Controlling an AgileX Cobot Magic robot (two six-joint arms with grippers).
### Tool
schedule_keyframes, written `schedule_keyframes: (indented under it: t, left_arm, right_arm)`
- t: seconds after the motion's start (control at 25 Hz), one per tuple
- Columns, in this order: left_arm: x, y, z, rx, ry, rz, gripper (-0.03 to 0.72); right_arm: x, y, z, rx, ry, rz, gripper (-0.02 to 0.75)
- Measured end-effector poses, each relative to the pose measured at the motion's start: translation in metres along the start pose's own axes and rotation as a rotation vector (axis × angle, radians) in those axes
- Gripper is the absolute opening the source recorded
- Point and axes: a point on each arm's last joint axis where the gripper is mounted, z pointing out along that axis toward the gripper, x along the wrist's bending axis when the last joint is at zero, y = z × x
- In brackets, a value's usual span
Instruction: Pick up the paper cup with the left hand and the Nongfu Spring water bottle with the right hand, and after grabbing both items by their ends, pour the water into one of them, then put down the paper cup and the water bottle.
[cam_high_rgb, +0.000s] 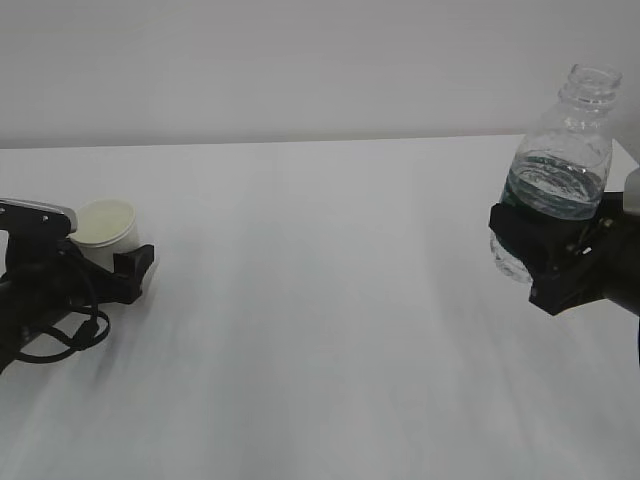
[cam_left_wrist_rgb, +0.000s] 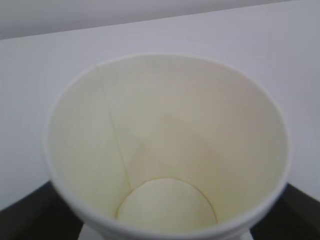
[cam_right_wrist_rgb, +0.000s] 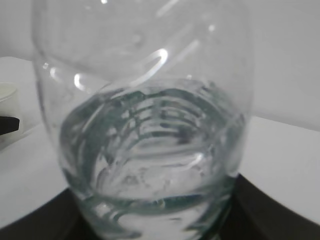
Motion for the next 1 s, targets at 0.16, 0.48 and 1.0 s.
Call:
schedule_keyframes:
  t: [0.16, 0.48, 1.0]
  left_arm:
    - [0.0001, 0.0, 0.0, 0.0, 0.001, -0.001, 0.655]
    - [0.0001, 0.0, 0.0, 0.0, 0.001, -0.001, 0.534]
    - [-0.001, 0.0001, 0.0, -0.002, -0.011, 0.005, 0.466]
  right_arm:
    - [0.0, -0.0002, 0.0, 0.002, 0.0, 0.0, 0.424]
    - [0.0, -0.0002, 0.0, 0.002, 0.0, 0.0, 0.424]
    - [-0.0001, -0.0004, 0.0, 0.004, -0.001, 0.0, 0.424]
